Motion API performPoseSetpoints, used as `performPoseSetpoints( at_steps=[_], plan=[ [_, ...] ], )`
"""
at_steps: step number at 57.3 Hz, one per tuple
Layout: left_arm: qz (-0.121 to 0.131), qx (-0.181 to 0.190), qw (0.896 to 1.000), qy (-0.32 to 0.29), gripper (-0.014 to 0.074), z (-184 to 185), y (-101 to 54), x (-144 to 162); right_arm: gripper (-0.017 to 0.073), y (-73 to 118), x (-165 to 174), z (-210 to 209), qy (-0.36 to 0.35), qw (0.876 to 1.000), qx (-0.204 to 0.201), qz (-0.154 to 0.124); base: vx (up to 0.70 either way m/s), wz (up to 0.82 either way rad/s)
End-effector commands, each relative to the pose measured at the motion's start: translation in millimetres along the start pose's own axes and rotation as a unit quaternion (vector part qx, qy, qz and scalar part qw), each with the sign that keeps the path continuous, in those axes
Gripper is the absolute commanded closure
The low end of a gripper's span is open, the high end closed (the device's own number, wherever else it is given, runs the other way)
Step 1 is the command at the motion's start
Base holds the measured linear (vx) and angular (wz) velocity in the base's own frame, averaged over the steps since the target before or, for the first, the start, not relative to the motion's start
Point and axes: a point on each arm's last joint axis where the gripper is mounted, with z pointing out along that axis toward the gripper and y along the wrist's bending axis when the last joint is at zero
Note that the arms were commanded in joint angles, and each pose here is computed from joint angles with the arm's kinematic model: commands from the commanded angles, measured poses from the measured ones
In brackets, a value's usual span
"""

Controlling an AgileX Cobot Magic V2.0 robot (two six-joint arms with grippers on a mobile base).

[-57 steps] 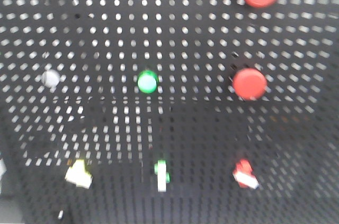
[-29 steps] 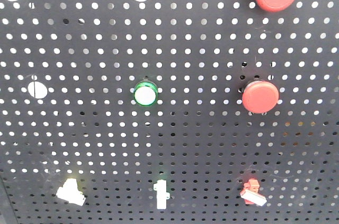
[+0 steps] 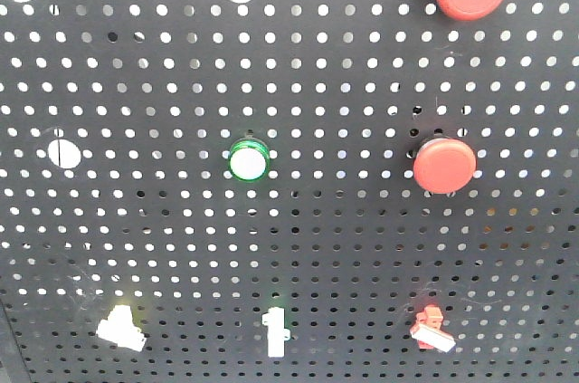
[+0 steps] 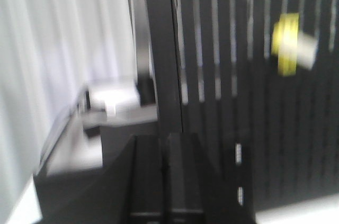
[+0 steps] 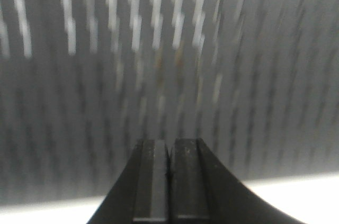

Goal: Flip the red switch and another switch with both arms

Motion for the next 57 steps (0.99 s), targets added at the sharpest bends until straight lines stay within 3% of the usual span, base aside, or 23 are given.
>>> performPoseSetpoints(
  at_steps=[1, 6, 9, 13, 16, 27, 31, 34, 38, 43, 48, 52, 57],
  plan=[
    [-0.058, -0.008, 0.995, -0.079, 0.0591, -1.8, 2.5, -17.7, 0.0561, -1.6, -28.2, -3.0, -0.09, 0.996, 0.011, 0.018, 0.0, 0.0],
    [-0.05, 0.0, 0.996, -0.068, 0.0591, -2.0, 2.1, -39.4, 0.0561, 3.5, -52.3, -6.6, -0.039, 0.999, -0.008, -0.018, 0.0, 0.0],
    [-0.025, 0.003, 0.998, -0.054, 0.0591, -0.8, 2.2, -57.2, 0.0561, 5.5, -70.8, -10.4, -0.016, 0.999, -0.014, -0.035, 0.0, 0.0],
    [0.006, 0.003, 1.0, -0.028, 0.0591, 4.1, 2.9, -75.6, 0.0561, 7.6, -99.1, -14.0, -0.01, 0.999, -0.019, -0.047, 0.0, -0.01],
    [0.009, 0.004, 1.0, -0.005, 0.0591, 11.4, 3.4, -87.4, 0.0561, 8.9, -116.6, -13.2, -0.008, 0.998, -0.023, -0.05, 0.0, 0.0],
    [0.007, 0.007, 0.999, 0.047, 0.0591, 44.8, 3.7, -99.8, 0.0561, 13.1, -153.9, -0.3, -0.012, 0.999, -0.038, -0.005, 0.0, 0.0],
    [-0.017, 0.007, 0.998, 0.053, 0.0591, 52.1, 3.3, -97.7, 0.0561, 14.5, -156.8, 1.1, -0.025, 0.998, -0.047, 0.042, 0.0, 0.0],
    [-0.052, 0.005, 0.997, 0.053, 0.0591, 55.3, 3.2, -97.1, 0.0561, 16.2, -157.3, 0.9, -0.026, 0.995, -0.058, 0.081, 0.0, 0.0],
    [-0.074, 0.005, 0.996, 0.053, 0.0591, 58.8, 2.9, -96.5, 0.0561, 17.8, -157.7, 0.7, -0.027, 0.993, -0.067, 0.098, 0.0, 0.0],
    [-0.063, 0.022, 0.996, 0.063, 0.0591, 64.6, -0.7, -93.5, 0.0561, 19.0, -157.7, 0.5, -0.026, 0.992, -0.074, 0.103, 0.0, 0.0],
    [-0.067, 0.054, 0.994, 0.075, 0.0591, 72.2, -8.5, -89.7, 0.0561, 19.2, -157.8, 0.5, -0.027, 0.993, -0.074, 0.088, 0.0, 0.0],
    [-0.081, 0.092, 0.989, 0.082, 0.0591, 79.3, -19.2, -86.6, 0.0561, 19.3, -157.6, 0.5, -0.026, 0.993, -0.075, 0.084, 0.0, 0.0],
    [-0.078, 0.135, 0.985, 0.072, 0.0591, 86.9, -32.7, -85.7, 0.0561, 19.6, -156.6, 0.6, -0.022, 0.993, -0.076, 0.084, 0.0, 0.0]
  ],
)
